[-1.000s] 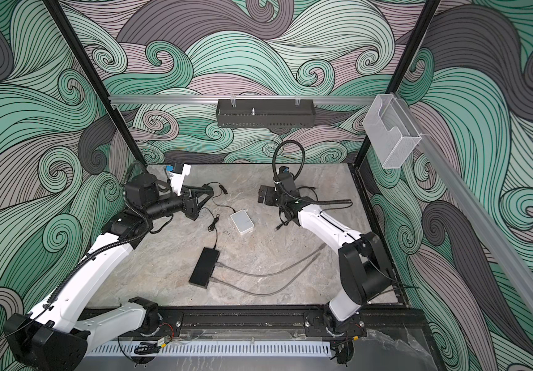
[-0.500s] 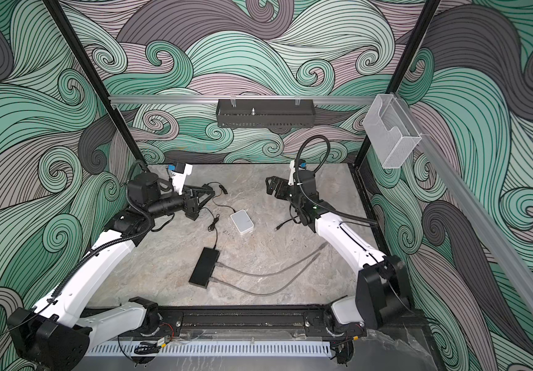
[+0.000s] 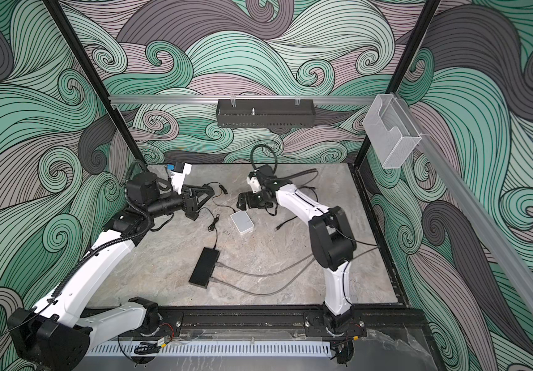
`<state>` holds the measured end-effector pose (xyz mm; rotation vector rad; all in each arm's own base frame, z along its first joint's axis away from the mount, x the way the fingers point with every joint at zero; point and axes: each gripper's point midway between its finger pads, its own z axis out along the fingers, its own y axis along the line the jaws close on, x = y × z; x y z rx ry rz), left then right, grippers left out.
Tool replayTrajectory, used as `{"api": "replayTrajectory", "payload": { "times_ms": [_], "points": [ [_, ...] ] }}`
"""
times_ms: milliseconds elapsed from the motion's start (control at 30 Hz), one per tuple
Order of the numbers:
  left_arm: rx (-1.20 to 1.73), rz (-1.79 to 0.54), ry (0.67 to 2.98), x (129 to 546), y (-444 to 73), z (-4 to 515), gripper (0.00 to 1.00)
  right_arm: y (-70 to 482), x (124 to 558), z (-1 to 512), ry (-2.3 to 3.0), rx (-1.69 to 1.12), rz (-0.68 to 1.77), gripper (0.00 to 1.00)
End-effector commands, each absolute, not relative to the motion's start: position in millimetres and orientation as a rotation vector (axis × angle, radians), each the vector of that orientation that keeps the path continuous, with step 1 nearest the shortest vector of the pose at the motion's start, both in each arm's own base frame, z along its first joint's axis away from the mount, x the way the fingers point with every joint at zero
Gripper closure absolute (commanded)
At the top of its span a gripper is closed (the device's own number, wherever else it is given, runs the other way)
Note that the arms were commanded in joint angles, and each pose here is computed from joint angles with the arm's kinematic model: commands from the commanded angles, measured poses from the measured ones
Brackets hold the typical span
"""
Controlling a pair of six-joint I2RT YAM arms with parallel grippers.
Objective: Insert the plug into the switch port
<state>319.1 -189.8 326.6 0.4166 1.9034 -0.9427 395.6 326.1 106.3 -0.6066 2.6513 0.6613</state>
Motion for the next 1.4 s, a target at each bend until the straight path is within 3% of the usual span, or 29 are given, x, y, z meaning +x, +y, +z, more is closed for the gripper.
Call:
{"api": "replayTrajectory", "payload": {
  "times_ms": [0,67,167,233,300,367,567,800,1000,1167,1267,1367],
  "points": [
    [0.427,-0.953,1.863,319,-190,338,0.5,326,359,64,2.82,-0.869,0.357,0.18],
    [0.425,-0.95,1.862,318,-189,338,0.5,333,362,55,2.87,-0.887,0.318,0.32],
    [0.42,-0.945,1.863,318,-189,339,0.5,336,365,42,2.939,-0.863,0.239,0.38],
    [0.415,-0.942,1.864,318,-188,339,0.5,331,369,38,2.932,-0.853,0.12,0.29],
    [0.414,-0.943,1.864,318,-188,339,0.5,332,368,38,2.897,-0.893,0.034,0.13],
    [0.415,-0.948,1.862,318,-188,339,0.5,332,366,40,2.86,-0.933,-0.038,0.08],
    [0.426,-0.962,1.857,317,-190,340,0.5,321,370,40,2.822,-0.929,-0.179,0.02],
    [0.424,-0.962,1.857,318,-190,340,0.5,329,365,16,2.936,-0.9,-0.002,0.04],
    [0.426,-0.961,1.859,318,-190,339,0.5,328,372,10,2.975,-0.788,0.026,0.13],
    [0.426,-0.963,1.857,318,-190,340,0.5,327,373,19,2.993,-0.624,0.037,0.46],
    [0.428,-0.963,1.854,317,-190,341,0.5,322,378,29,2.976,-0.444,-0.01,0.5],
    [0.429,-0.964,1.852,317,-190,341,0.5,312,379,36,2.999,-0.198,-0.023,0.47]
  ]
}}
